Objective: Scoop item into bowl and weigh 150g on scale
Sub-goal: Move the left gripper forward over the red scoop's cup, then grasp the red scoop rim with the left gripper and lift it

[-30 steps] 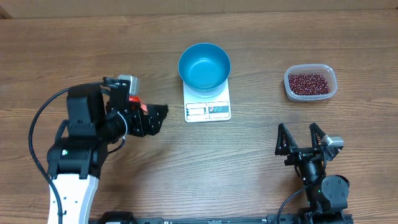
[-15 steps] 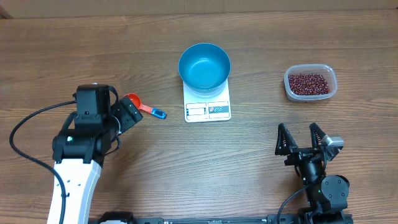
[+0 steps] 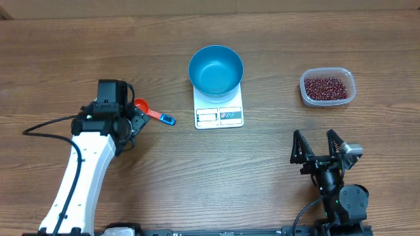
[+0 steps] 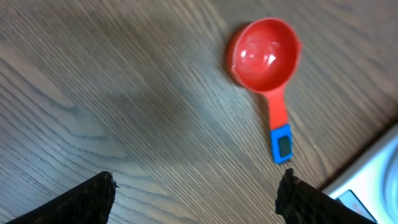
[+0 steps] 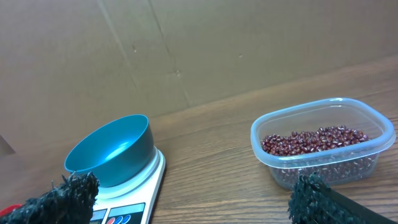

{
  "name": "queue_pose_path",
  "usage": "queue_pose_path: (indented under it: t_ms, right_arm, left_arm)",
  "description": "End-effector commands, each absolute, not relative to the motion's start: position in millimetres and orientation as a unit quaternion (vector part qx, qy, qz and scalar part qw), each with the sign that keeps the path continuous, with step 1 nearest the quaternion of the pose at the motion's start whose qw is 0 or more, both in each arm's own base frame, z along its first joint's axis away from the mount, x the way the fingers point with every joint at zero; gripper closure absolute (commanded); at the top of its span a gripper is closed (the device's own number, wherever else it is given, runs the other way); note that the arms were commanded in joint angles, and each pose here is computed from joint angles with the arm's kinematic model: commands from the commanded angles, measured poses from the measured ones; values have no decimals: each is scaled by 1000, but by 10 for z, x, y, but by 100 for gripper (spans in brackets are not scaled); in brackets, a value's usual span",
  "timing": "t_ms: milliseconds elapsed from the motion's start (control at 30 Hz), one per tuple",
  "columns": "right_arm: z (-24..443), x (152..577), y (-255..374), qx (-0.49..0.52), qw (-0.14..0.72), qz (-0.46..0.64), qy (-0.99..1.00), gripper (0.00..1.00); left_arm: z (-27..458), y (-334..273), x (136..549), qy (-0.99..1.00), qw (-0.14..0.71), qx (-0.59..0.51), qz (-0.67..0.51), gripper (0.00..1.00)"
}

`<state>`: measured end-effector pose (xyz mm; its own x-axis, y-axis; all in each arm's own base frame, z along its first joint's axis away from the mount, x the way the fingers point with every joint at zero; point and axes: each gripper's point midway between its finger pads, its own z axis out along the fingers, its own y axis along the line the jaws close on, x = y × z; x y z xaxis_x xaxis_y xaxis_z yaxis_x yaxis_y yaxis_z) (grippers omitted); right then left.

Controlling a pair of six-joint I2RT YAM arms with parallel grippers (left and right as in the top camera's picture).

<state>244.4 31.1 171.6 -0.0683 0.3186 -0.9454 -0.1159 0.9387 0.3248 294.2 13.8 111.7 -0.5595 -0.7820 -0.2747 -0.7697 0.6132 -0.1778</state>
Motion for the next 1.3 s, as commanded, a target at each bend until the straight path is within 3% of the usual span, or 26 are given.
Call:
queue_pose_path:
  t_ms: [0, 467, 700, 1167, 1267]
  right_arm:
    - [1697, 2445, 315, 69, 681, 158, 712, 0]
    - [1697, 2445, 315, 69, 681, 158, 712, 0]
    - [1697, 2445, 315, 69, 681, 158, 712, 0]
    - [1697, 2445, 315, 69, 681, 158, 712, 0]
    - [1697, 2445, 315, 69, 681, 158, 712, 0]
  left_arm:
    - [1071, 263, 2979, 862, 164, -480, -5, 15]
    - [823, 378, 3082, 850, 143, -507, 2, 20]
    - [640, 392, 3356, 840, 161, -517, -10, 24]
    - [182, 339, 3750, 840, 169, -514, -37, 40]
    - [72, 300, 3810, 841, 165, -513, -48, 49]
